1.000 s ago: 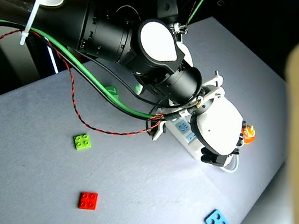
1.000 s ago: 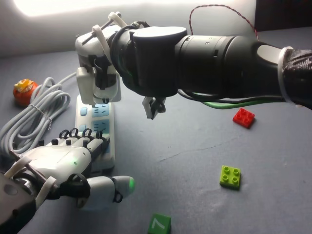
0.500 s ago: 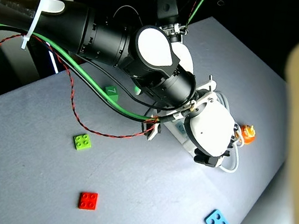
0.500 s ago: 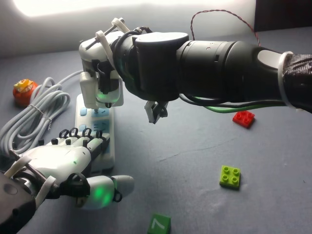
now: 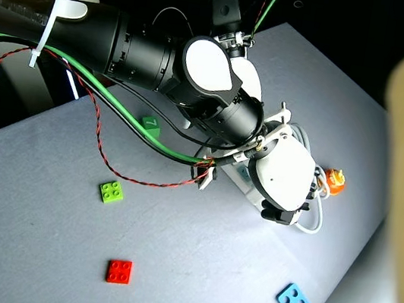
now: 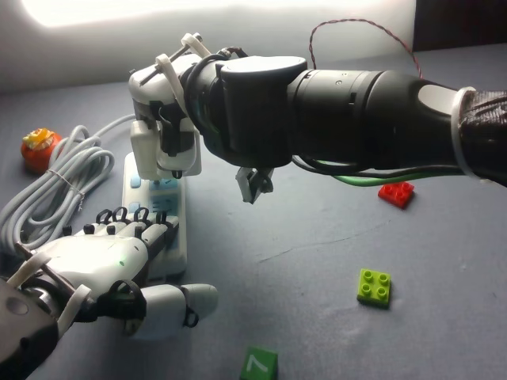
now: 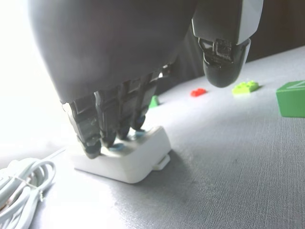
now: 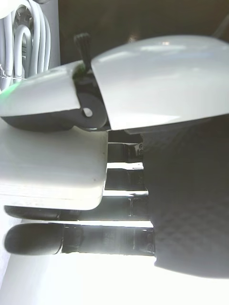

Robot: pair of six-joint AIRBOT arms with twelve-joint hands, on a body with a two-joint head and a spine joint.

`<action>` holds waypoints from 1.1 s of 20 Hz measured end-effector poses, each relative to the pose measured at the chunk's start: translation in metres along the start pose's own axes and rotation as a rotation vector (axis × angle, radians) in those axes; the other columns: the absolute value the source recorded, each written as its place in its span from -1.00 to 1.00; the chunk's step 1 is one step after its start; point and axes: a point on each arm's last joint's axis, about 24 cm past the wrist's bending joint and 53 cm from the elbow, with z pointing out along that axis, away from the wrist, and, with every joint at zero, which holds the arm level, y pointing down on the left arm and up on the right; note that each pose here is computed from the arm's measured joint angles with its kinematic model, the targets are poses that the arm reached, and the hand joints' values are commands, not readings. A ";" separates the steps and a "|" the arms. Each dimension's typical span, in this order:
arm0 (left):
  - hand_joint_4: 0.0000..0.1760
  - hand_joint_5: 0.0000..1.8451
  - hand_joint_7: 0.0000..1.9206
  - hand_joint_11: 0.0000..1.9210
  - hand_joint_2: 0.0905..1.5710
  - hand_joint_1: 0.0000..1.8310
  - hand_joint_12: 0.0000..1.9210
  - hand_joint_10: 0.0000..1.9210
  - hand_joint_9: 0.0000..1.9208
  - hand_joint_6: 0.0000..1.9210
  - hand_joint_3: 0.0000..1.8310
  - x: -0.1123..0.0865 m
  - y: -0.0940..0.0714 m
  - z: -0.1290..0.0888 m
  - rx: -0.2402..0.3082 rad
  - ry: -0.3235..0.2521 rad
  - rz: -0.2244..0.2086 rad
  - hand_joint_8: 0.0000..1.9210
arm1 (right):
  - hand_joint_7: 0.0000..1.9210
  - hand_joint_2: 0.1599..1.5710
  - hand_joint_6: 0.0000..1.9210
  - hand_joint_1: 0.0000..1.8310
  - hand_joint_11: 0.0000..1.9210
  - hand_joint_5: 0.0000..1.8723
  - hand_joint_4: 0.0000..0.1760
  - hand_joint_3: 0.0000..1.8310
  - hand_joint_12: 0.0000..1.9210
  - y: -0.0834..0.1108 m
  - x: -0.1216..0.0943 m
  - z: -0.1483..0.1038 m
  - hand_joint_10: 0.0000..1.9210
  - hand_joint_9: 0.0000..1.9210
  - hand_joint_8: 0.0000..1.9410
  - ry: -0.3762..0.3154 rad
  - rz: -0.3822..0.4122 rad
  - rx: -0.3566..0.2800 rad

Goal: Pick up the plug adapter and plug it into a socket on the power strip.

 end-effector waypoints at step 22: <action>-1.00 -1.00 -1.00 -1.00 0.49 -1.00 -1.00 -1.00 -1.00 -1.00 -1.00 0.001 -0.001 0.002 0.001 0.000 0.001 -1.00 | 0.07 0.35 0.12 0.50 -0.26 -0.04 -1.00 -1.00 0.26 0.003 0.019 0.005 0.22 -0.05 -0.10 0.024 -0.065 -0.021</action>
